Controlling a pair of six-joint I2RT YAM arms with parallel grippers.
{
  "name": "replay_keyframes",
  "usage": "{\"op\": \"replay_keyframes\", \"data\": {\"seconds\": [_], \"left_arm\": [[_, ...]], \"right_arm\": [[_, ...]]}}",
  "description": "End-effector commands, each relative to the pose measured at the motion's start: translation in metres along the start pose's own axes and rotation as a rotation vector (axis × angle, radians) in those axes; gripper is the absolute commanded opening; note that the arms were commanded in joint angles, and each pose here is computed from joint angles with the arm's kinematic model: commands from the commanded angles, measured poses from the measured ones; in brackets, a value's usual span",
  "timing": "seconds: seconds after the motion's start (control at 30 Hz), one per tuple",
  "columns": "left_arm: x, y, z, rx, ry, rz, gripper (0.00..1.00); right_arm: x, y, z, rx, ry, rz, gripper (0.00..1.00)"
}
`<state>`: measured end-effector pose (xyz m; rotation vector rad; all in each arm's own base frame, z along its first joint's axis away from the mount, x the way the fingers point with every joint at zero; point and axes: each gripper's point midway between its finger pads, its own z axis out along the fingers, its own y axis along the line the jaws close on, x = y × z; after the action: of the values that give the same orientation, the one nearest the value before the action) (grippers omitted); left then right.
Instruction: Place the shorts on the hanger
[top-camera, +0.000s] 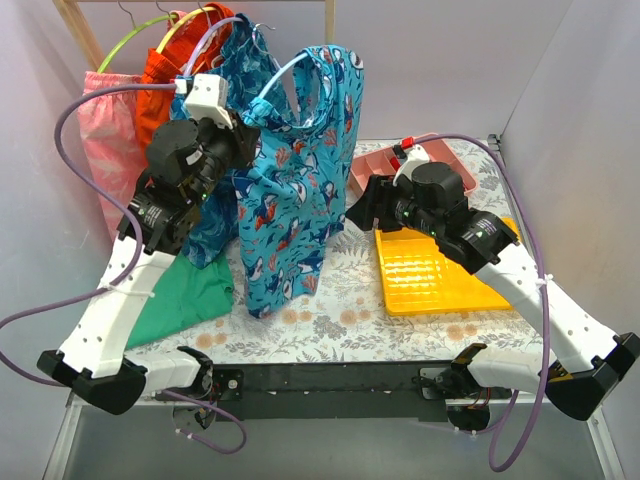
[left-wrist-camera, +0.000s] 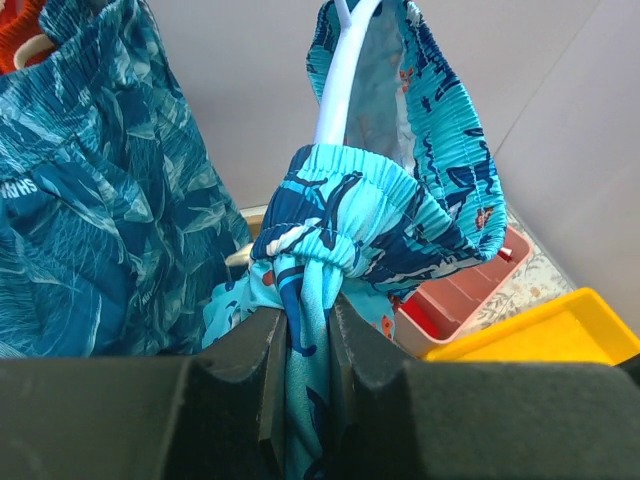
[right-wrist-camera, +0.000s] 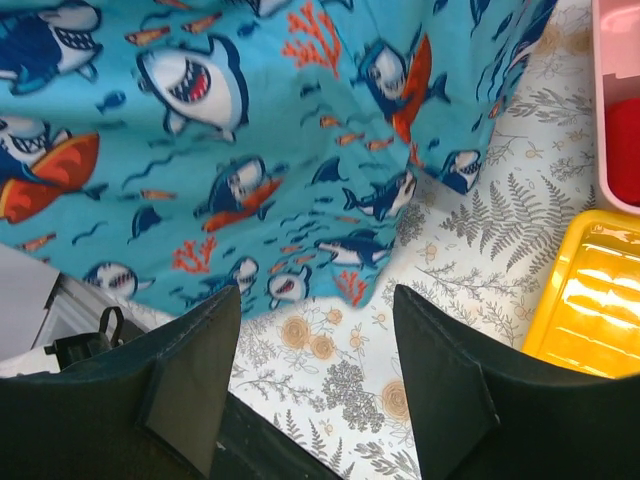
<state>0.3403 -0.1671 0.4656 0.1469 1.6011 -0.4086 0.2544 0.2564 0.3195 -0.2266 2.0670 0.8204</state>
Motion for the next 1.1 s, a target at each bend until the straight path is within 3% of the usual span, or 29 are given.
{"op": "replay_keyframes", "data": {"seconds": [0.0, 0.2, 0.5, 0.77, 1.07], "left_arm": [[-0.062, 0.0, -0.028, 0.043, -0.186, -0.045, 0.0], [-0.055, -0.008, -0.062, 0.114, -0.175, -0.029, 0.0], [-0.055, 0.015, -0.094, 0.008, -0.188, -0.017, 0.0], [-0.068, 0.026, -0.105, -0.052, -0.202, 0.023, 0.0], [-0.082, 0.039, -0.085, -0.138, -0.224, 0.099, 0.0]], "right_arm": [[-0.013, 0.01, -0.012, -0.035, -0.031, -0.002, 0.69], [-0.009, 0.008, -0.01, -0.033, -0.025, -0.001, 0.69], [-0.007, 0.007, -0.007, -0.028, -0.017, 0.009, 0.68], [-0.006, 0.007, -0.006, -0.029, -0.015, 0.014, 0.68], [-0.005, 0.012, 0.0, -0.054, 0.0, 0.013, 0.68]]}}
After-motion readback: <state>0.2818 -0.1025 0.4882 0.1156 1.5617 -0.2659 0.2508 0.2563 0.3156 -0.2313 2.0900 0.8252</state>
